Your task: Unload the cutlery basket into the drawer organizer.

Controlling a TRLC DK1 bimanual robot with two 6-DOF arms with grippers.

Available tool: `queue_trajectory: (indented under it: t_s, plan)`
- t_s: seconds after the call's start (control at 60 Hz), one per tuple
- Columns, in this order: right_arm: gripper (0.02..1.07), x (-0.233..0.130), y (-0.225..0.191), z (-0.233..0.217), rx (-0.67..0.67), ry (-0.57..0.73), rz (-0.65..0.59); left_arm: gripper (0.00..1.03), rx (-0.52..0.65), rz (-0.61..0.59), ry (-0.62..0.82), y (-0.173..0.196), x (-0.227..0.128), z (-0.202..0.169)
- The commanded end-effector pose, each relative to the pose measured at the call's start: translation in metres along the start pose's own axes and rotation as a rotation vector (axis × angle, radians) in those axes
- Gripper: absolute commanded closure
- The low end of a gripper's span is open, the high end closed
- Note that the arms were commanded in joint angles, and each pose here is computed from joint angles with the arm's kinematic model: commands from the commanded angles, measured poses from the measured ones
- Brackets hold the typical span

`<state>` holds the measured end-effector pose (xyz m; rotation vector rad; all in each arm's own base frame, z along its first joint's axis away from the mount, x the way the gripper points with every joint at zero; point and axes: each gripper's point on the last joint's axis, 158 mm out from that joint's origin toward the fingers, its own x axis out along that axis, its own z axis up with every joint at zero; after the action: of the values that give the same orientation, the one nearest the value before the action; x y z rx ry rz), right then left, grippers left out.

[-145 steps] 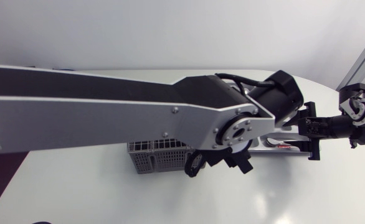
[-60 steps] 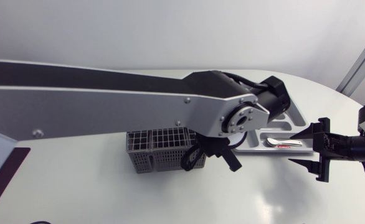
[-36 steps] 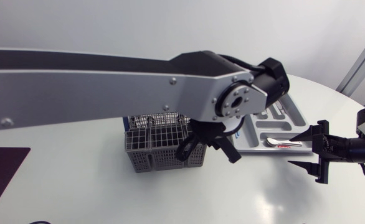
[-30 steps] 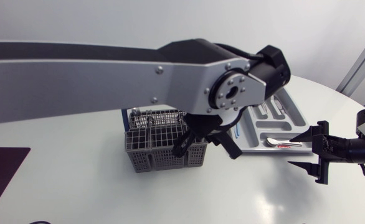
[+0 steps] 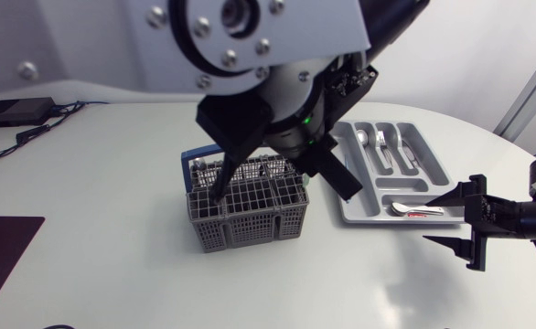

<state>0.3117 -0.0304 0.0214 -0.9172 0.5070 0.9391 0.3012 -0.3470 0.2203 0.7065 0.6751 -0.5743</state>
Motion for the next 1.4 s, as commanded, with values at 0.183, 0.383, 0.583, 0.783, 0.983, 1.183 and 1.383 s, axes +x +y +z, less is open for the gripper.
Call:
queue_trajectory:
  t_s: [0.183, 0.383, 0.583, 0.783, 0.983, 1.183, 1.383]
  plan:
    - [0.21, -0.017, 0.002, 0.051, 0.066, -0.126, -0.055, 1.0, -0.126, -0.09, -0.029, 0.022, 0.002, -0.006]
    - [0.21, -0.023, -0.01, 0.092, 0.108, -0.195, -0.178, 1.0, -0.307, -0.284, -0.026, 0.027, 0.041, -0.003]
    - [0.22, -0.027, -0.009, 0.139, 0.168, -0.273, -0.206, 1.0, -0.369, -0.4, -0.016, 0.009, 0.066, 0.005]
    - [0.22, -0.033, -0.017, 0.184, 0.249, -0.358, -0.232, 1.0, -0.405, -0.469, -0.02, -0.002, 0.072, 0.018]
    - [0.31, -0.029, -0.01, 0.216, 0.286, -0.402, -0.211, 1.0, -0.433, -0.517, -0.049, -0.004, 0.069, 0.031]
    - [0.45, -0.024, -0.008, 0.235, 0.285, -0.431, -0.224, 1.0, -0.449, -0.561, -0.043, -0.013, 0.069, 0.034]
    - [0.57, -0.016, -0.012, 0.242, 0.307, -0.436, -0.247, 1.0, -0.47, -0.598, -0.028, -0.019, 0.071, 0.032]
